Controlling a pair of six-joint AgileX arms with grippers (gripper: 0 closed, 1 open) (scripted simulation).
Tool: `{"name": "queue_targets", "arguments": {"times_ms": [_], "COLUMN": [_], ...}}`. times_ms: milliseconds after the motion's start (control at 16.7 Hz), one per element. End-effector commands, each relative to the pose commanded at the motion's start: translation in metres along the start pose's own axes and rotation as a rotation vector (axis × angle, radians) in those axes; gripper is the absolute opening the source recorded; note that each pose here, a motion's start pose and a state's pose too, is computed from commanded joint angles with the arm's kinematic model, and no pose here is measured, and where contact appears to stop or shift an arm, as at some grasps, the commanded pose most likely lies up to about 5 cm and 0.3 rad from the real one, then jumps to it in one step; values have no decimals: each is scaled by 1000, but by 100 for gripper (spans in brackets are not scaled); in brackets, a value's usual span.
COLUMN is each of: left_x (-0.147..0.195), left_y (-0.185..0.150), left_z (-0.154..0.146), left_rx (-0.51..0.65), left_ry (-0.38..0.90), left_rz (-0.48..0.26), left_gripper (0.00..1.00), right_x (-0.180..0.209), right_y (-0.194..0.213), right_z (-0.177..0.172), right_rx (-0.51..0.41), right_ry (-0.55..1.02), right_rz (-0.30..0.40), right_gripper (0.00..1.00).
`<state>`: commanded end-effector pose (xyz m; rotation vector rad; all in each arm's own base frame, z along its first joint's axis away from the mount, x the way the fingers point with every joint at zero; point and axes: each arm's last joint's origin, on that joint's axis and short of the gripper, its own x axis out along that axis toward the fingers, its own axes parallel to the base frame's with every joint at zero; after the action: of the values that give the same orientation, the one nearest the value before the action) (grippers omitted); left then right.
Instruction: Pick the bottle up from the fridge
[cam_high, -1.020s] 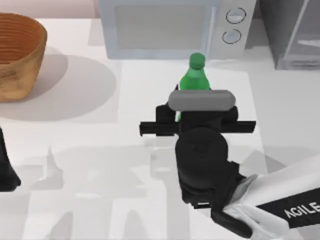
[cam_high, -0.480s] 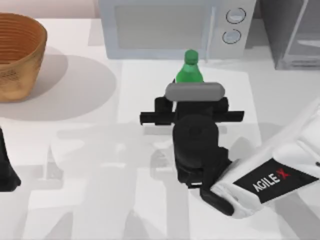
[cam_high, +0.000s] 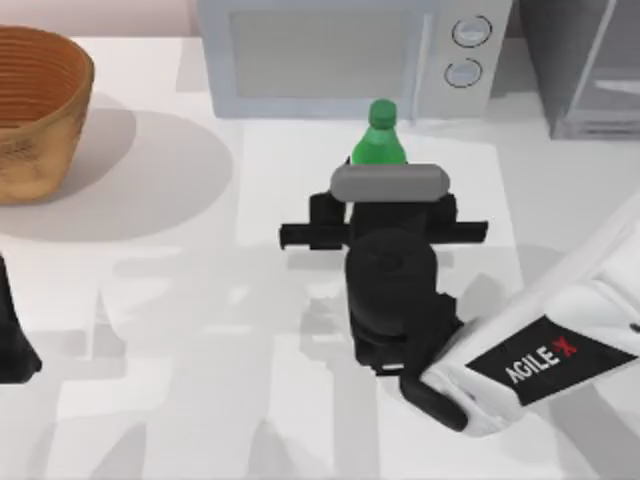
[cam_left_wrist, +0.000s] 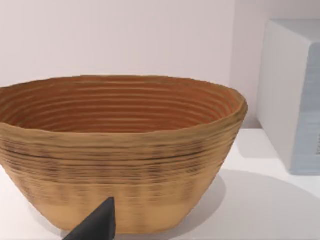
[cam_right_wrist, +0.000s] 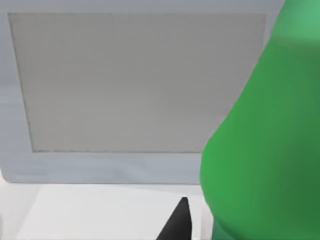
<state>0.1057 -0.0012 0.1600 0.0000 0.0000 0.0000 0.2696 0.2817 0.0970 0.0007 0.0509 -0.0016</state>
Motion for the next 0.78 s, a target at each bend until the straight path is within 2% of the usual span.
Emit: {"name": "queue_targets", "arguments": {"times_ms": [480, 780], "left_x": [0, 0], "left_y": [0, 0], "left_z": [0, 0], "left_rx": [0, 0], "left_ry": [0, 0], "left_rz": [0, 0], "left_gripper": [100, 100], "right_x": [0, 0], "right_y": [0, 0], "right_z": [0, 0], "right_rx": [0, 0], "right_ry": [0, 0], "right_rz": [0, 0], "right_gripper": [98, 100]}}
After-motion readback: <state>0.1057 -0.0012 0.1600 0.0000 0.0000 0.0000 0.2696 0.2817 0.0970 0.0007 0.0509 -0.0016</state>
